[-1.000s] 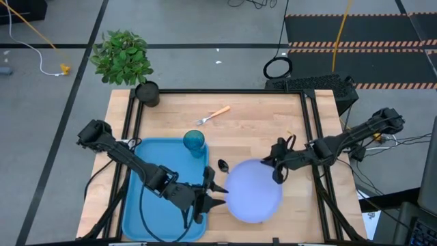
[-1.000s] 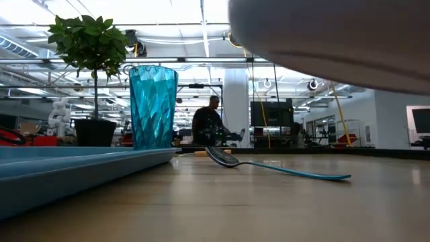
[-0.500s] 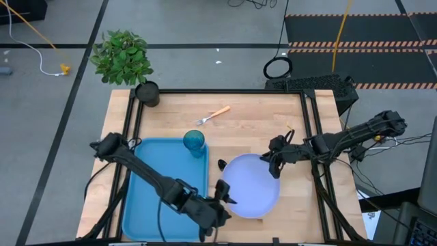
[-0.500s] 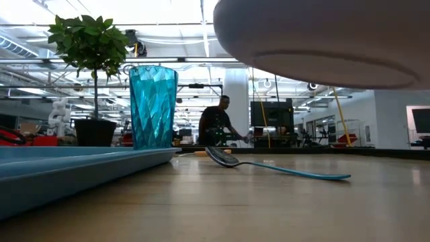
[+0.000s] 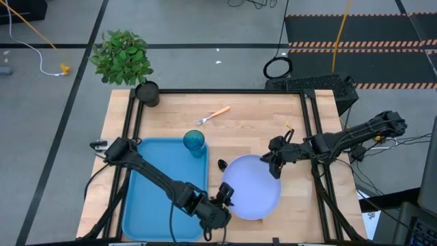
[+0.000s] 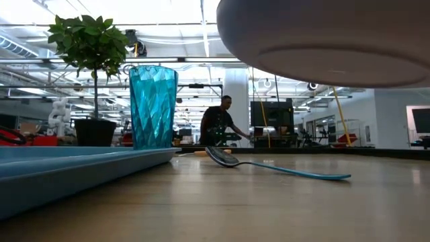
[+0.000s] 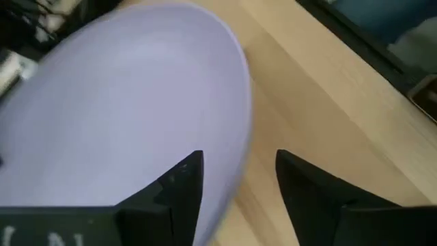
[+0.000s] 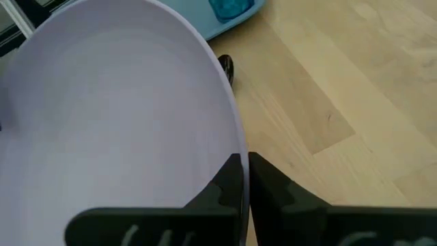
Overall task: Pick and place plate/cup/fork/spoon on tray
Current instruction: Put the purple to the bottom right of the blue cup on the blue tray
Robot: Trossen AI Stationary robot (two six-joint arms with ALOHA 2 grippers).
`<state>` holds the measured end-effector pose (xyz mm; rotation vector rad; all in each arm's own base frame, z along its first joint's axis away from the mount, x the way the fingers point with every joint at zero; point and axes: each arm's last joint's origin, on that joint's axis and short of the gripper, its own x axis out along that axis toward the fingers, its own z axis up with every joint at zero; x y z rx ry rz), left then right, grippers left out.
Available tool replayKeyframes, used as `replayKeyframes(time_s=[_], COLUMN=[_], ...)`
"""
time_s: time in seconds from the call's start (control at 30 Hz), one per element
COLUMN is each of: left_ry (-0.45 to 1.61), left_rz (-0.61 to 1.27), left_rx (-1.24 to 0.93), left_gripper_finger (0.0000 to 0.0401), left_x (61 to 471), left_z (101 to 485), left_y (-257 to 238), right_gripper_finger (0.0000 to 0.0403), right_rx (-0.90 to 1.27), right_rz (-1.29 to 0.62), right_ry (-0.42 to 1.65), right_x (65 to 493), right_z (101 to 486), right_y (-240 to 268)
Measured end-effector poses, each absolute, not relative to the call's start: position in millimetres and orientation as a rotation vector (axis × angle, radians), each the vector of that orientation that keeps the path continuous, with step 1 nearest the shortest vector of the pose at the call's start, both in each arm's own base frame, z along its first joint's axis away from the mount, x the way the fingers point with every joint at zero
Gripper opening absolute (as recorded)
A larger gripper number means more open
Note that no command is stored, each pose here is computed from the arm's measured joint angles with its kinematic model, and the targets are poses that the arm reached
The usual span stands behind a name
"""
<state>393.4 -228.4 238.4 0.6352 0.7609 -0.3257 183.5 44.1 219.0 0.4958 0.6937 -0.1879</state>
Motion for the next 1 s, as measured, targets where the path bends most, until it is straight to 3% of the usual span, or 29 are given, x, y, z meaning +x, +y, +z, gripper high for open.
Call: replayKeyframes(time_s=[0.23, 0.57, 0.77, 1.0], left_ry=[0.819, 0.836, 0.834, 0.838], left_rz=[-0.361, -0.45, -0.468, -0.462], left_rx=[0.653, 0.699, 0.71, 0.692], left_gripper_finger=[0.0132, 0.0017, 0.002, 0.0009], left_x=[398, 400, 400, 396], left_z=[232, 230, 230, 230], left_y=[-215, -207, -207, -214], right_gripper_finger=[0.0, 0.0006, 0.0026, 0.009], right_rx=[0.495, 0.507, 0.448, 0.401], right_rz=[-0.187, -0.172, -0.131, -0.053], right_ry=[0.695, 0.697, 0.67, 0.514], right_x=[183, 184, 186, 195], right_z=[219, 219, 222, 235], right_y=[44, 44, 46, 48])
